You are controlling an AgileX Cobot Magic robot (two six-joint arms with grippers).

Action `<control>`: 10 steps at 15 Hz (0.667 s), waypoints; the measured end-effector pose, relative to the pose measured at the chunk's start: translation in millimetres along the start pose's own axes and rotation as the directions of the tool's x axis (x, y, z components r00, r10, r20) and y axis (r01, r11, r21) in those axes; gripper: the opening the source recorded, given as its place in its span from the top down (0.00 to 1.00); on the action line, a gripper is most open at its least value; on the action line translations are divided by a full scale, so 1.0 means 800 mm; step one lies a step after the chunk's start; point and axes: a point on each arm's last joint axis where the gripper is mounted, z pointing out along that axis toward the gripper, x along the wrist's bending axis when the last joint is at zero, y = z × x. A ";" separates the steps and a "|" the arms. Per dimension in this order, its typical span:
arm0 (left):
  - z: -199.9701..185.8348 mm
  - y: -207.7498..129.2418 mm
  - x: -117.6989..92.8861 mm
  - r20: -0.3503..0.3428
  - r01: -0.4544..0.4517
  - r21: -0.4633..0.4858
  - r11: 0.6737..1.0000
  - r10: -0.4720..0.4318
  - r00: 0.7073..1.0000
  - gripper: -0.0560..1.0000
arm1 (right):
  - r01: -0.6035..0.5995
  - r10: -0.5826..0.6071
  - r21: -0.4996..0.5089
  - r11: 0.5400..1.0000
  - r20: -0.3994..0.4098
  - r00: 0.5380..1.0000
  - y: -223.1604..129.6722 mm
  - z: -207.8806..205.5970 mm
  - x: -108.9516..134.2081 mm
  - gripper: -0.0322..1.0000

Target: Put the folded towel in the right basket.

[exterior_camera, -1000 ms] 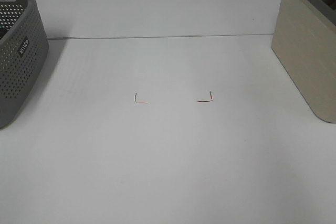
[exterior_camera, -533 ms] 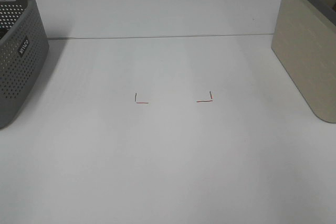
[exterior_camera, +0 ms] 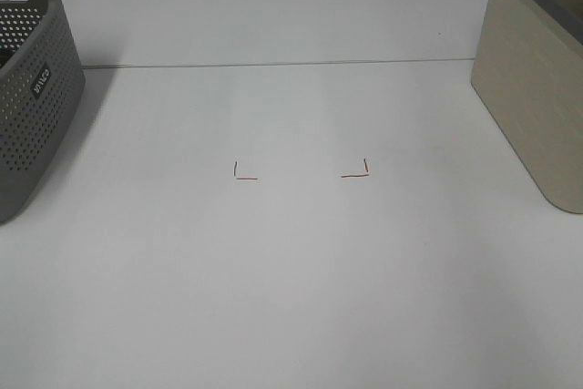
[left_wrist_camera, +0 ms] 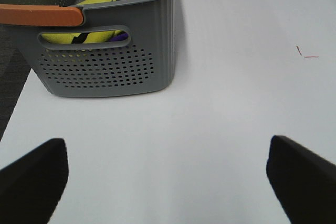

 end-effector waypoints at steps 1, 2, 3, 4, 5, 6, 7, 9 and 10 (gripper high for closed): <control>0.000 0.000 0.000 0.000 0.000 0.000 1.000 0.000 1.000 0.02 | 0.013 -0.013 -0.008 1.000 -0.006 1.000 0.001 -0.005 0.009 0.28; 0.000 0.000 0.000 0.000 0.000 0.000 1.000 0.000 1.000 0.02 | 0.044 -0.044 -0.023 0.999 -0.024 0.999 0.004 -0.013 0.032 0.28; 0.000 0.000 0.000 0.000 0.000 0.000 1.000 0.000 1.000 0.02 | 0.066 -0.068 -0.039 0.997 -0.046 0.997 0.005 -0.023 0.058 0.27; 0.000 0.000 0.000 0.000 0.000 0.000 1.000 0.000 1.000 0.02 | 0.093 -0.096 -0.052 0.994 -0.067 0.993 0.006 -0.031 0.082 0.26; 0.000 0.000 0.000 0.000 0.000 0.000 1.000 0.000 1.000 0.02 | 0.105 -0.110 -0.064 0.992 -0.086 0.990 0.005 -0.038 0.102 0.26; 0.000 0.000 0.000 0.000 0.000 0.000 1.000 0.000 1.000 0.02 | 0.120 -0.127 -0.075 0.990 -0.103 0.986 0.004 -0.046 0.120 0.26; 0.000 0.000 0.000 0.000 0.000 0.000 1.000 0.000 1.000 0.02 | 0.129 -0.138 -0.084 0.988 -0.105 0.985 0.003 -0.054 0.134 0.26; 0.000 0.000 0.000 0.000 0.000 0.000 1.000 0.000 1.000 0.02 | 0.138 -0.145 -0.095 0.986 -0.073 0.987 0.000 -0.068 0.146 0.26; 0.000 0.000 0.000 0.000 0.000 0.000 1.000 0.000 1.000 0.02 | 0.134 -0.138 -0.080 0.988 -0.053 0.989 -0.011 -0.080 0.146 0.26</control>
